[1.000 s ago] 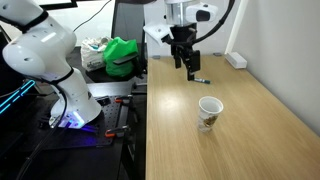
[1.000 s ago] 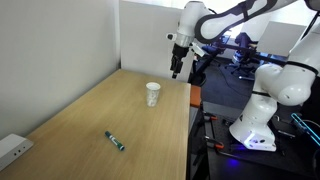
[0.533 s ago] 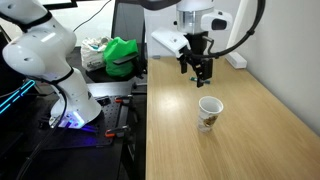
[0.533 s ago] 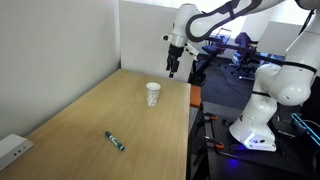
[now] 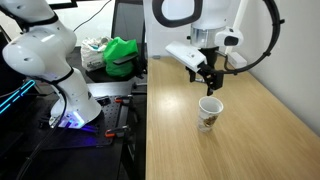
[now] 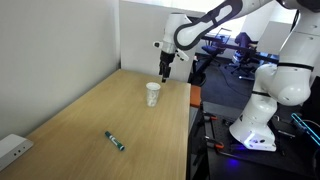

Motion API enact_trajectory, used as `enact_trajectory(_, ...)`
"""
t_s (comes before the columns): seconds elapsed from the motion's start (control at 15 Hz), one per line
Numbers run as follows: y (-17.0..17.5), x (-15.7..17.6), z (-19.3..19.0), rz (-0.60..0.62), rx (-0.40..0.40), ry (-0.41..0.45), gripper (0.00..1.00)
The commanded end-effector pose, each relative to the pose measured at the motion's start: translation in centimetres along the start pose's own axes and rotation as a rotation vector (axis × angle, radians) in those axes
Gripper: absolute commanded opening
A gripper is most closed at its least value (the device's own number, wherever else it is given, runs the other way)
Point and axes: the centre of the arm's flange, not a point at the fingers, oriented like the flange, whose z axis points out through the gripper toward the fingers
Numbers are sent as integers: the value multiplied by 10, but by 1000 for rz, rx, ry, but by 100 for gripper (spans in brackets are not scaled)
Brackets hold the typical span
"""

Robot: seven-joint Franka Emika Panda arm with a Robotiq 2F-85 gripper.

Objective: Move the cup closer to the marker

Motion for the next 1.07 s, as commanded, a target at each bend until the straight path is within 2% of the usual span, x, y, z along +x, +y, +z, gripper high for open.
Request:
enact_trajectory(0.0, 11, 24, 18, -50, 9, 7, 100)
enact_trajectory(0.27, 13, 42, 35, -91, 25, -15, 100)
enact_trajectory(0.6, 17, 51, 48, -81, 28, -29, 100)
enact_trajectory(1.0, 21, 46, 67, -75, 48, -53, 100)
